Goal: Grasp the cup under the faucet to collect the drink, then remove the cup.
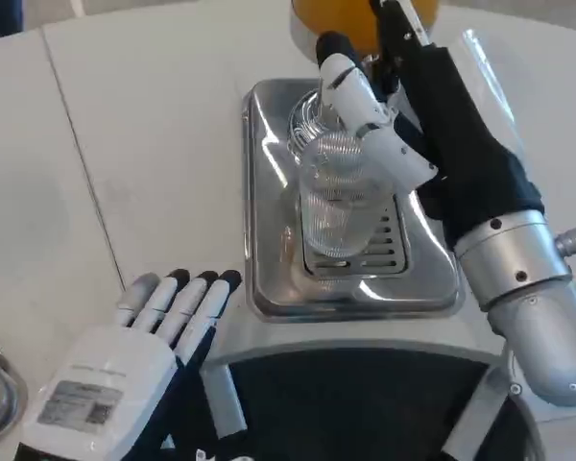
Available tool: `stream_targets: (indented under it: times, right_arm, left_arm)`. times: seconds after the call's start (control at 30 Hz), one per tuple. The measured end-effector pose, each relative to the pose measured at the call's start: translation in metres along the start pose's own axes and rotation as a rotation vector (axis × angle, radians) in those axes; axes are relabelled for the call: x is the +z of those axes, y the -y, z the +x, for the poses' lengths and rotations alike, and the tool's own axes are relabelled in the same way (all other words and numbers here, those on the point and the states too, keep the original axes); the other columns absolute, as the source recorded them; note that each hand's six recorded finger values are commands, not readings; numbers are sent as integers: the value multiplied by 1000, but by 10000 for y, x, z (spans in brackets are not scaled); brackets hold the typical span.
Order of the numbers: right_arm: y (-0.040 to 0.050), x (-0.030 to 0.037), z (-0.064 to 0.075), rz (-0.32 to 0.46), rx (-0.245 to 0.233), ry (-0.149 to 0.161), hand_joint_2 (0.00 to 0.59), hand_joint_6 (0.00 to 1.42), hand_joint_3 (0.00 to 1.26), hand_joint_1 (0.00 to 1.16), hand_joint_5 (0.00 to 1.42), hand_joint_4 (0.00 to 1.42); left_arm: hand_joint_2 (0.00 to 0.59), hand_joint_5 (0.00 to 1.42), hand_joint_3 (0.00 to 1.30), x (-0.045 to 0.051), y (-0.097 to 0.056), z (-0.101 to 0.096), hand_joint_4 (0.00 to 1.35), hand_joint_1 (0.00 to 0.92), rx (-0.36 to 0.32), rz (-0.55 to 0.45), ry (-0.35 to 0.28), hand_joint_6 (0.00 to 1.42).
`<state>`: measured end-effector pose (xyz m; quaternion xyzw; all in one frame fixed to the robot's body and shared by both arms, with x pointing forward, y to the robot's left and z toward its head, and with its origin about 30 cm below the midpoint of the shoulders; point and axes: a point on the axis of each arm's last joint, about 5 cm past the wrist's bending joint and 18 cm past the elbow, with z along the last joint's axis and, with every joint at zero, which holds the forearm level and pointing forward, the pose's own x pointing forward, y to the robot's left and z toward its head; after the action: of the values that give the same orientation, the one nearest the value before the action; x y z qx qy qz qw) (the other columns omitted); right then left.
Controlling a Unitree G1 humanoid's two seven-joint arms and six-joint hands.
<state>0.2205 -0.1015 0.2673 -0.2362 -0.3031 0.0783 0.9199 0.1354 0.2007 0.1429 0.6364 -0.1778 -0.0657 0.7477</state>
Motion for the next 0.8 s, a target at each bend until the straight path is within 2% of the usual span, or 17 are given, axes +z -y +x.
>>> stream_targets:
  times: [0.07,0.43,0.63,0.67,0.8]
  right_arm:
    - [15,10,13,-20,24,-5,479,0,0,5,0,0]
    - [107,72,101,-136,139,-16,496,0,0,0,0,0]
    - [195,139,164,-288,231,-7,530,0,0,0,0,0]
    - [200,142,166,-294,236,-6,531,0,0,0,0,0]
    - [234,171,186,-401,286,4,534,0,0,0,0,0]
  left_arm:
    - [50,0,0,-11,10,5,0,13,-4,-1,-4,0]
    - [50,0,0,-12,12,25,0,13,7,-16,-8,0]
    - [49,0,0,-13,14,33,0,13,10,-19,-9,0]
    - [49,0,0,-13,14,34,0,13,10,-19,-9,0]
    - [47,0,0,3,19,49,0,12,22,-25,-8,0]
